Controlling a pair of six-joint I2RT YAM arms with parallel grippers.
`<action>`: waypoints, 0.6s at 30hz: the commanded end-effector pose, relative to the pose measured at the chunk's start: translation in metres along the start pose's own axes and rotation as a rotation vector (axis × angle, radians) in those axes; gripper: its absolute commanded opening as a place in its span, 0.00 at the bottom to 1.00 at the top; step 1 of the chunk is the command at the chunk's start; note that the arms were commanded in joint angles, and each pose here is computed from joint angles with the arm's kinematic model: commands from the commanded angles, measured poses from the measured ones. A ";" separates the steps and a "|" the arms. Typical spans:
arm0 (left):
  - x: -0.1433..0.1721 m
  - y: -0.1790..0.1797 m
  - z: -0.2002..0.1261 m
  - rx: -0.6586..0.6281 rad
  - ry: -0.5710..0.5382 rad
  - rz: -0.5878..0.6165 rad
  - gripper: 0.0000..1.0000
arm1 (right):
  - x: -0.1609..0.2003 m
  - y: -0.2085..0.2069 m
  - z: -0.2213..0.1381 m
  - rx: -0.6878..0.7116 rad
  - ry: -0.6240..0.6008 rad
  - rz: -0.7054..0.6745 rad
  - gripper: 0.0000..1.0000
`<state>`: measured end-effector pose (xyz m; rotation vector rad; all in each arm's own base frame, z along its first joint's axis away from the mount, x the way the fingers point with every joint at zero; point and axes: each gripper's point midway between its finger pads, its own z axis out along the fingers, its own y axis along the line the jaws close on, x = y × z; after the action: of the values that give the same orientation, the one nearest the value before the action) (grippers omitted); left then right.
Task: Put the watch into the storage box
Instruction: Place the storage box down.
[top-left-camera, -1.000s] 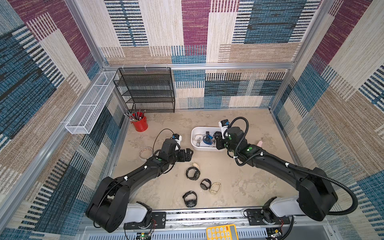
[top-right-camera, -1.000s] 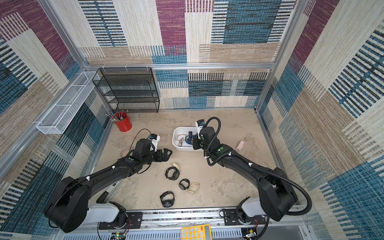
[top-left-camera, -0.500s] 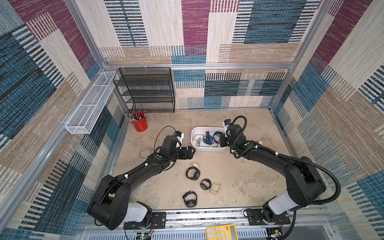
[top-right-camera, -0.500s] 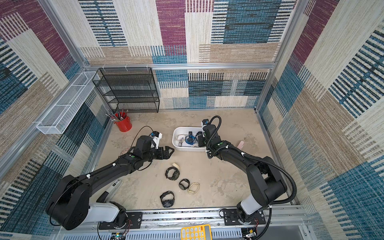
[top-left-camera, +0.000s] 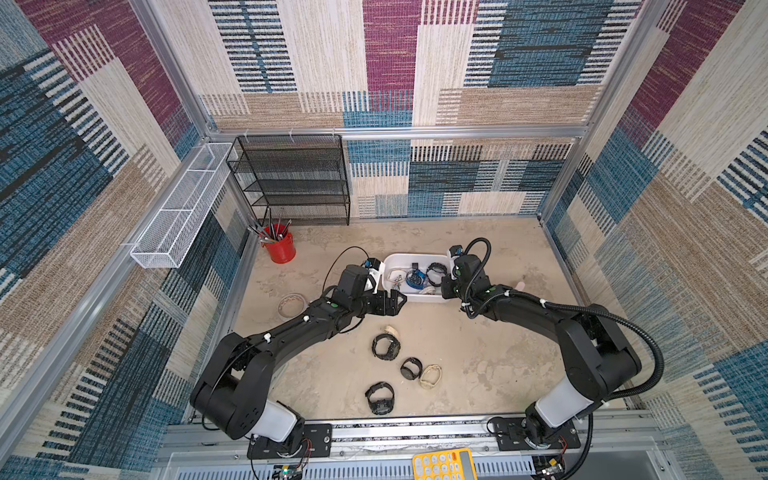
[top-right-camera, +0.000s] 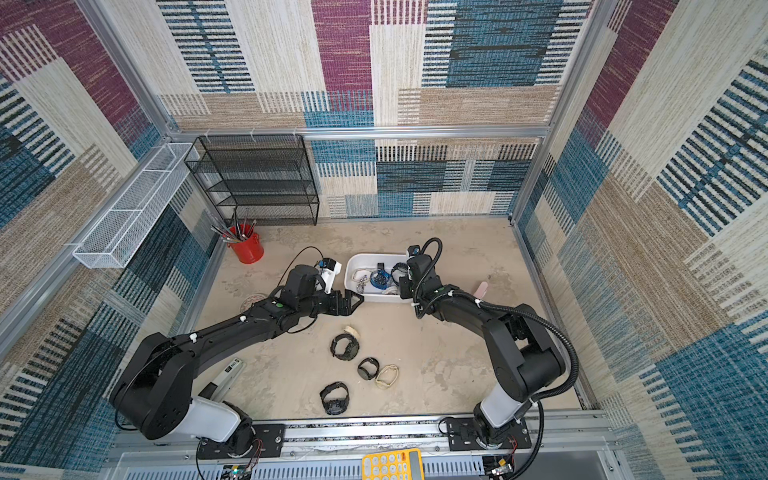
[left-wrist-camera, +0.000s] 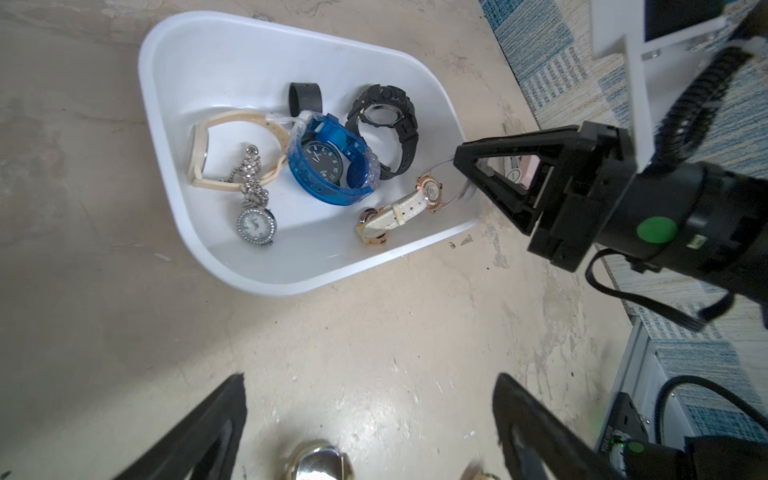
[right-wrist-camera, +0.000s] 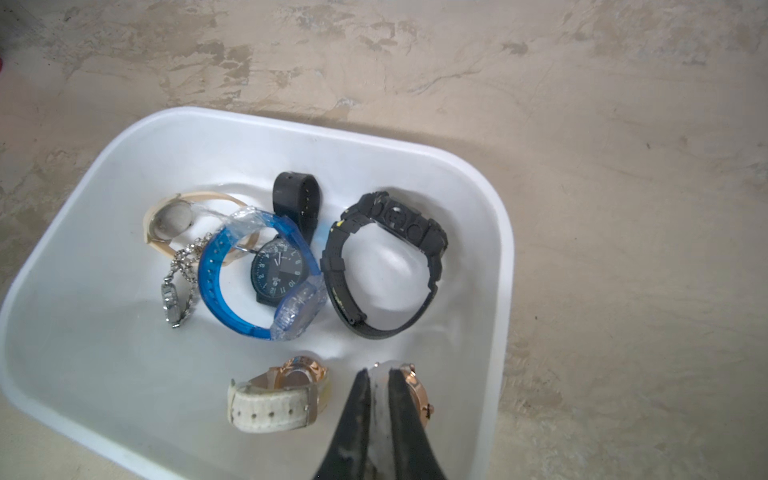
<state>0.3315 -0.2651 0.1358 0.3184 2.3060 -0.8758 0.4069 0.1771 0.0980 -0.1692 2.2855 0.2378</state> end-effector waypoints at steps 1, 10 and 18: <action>-0.008 -0.010 0.003 0.041 -0.022 0.024 0.94 | -0.006 -0.001 0.004 0.003 -0.035 0.020 0.12; -0.012 -0.011 0.003 0.033 -0.028 0.025 0.93 | -0.011 0.003 0.000 -0.022 -0.055 0.026 0.47; -0.012 -0.008 0.004 0.015 -0.025 0.028 0.93 | -0.040 0.008 -0.036 -0.062 -0.157 0.051 0.88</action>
<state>0.3362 -0.2720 0.1406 0.3282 2.2912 -0.8837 0.4065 0.1767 0.1358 -0.1327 2.1803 0.2976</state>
